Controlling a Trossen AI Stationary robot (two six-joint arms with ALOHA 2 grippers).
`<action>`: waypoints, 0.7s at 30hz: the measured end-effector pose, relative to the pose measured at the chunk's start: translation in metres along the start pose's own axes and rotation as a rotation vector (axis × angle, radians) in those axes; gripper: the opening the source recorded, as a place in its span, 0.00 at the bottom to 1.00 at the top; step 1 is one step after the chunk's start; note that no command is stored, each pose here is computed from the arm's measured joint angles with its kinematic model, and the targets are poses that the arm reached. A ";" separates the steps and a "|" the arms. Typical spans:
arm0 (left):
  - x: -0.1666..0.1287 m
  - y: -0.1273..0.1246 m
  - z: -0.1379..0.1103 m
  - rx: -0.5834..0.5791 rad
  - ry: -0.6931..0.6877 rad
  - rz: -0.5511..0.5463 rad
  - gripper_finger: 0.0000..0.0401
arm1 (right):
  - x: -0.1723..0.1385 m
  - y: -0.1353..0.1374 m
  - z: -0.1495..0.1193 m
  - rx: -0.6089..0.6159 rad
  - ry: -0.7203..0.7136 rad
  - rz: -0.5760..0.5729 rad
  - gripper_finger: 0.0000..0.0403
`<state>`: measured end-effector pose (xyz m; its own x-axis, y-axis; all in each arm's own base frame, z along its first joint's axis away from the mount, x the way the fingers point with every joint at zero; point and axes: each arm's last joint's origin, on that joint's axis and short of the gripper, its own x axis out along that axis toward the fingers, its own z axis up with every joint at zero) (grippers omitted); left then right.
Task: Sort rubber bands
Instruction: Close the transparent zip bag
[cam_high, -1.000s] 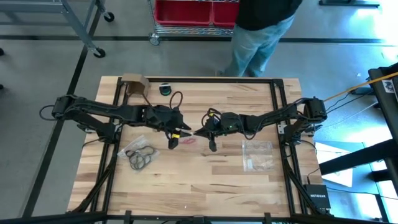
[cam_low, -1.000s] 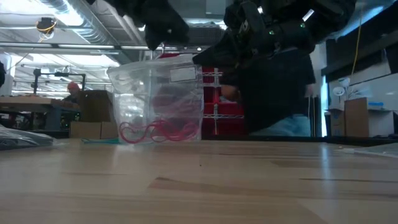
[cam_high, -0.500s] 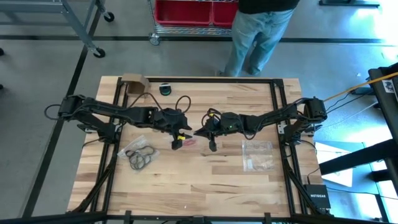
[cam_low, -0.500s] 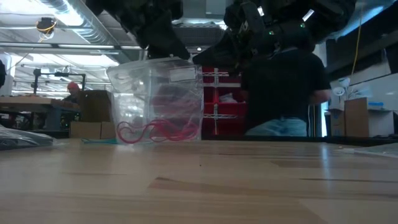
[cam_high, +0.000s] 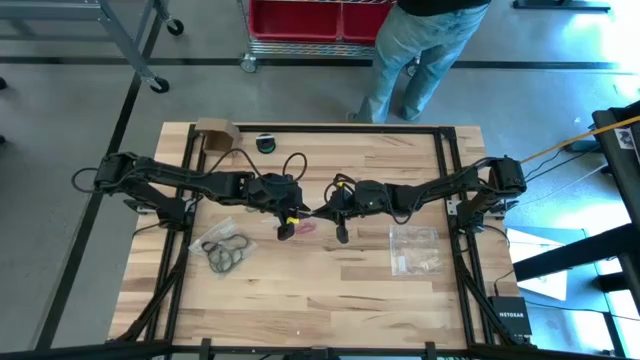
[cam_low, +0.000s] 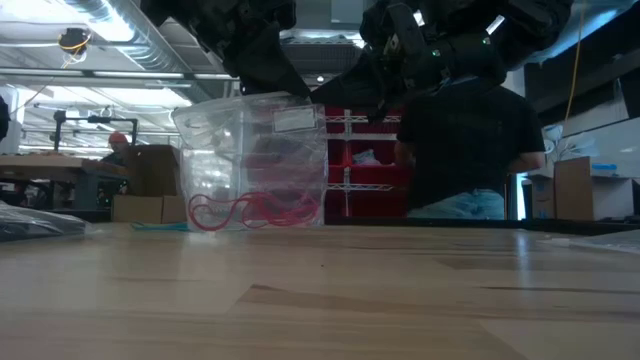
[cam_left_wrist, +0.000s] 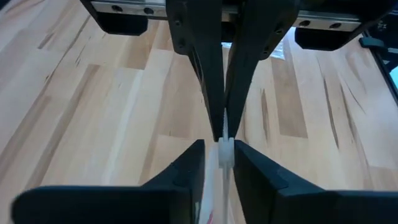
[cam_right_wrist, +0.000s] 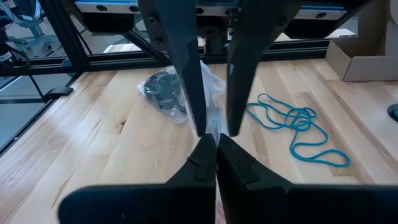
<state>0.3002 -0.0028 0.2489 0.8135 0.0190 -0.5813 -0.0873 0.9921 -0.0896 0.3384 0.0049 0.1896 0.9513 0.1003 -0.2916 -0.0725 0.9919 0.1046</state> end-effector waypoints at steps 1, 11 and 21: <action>0.000 0.000 0.000 0.000 0.000 0.000 0.16 | 0.000 0.000 0.000 0.000 -0.001 0.000 0.00; 0.000 0.000 -0.002 -0.003 0.023 0.003 0.03 | 0.000 0.000 0.000 0.000 -0.002 -0.001 0.00; -0.002 0.002 -0.017 -0.014 0.171 0.025 0.02 | 0.000 0.000 0.001 -0.003 -0.002 0.004 0.00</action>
<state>0.2888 -0.0029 0.2360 0.7011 0.0211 -0.7127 -0.1154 0.9897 -0.0842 0.3384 0.0050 0.1903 0.9516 0.1037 -0.2893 -0.0770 0.9918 0.1023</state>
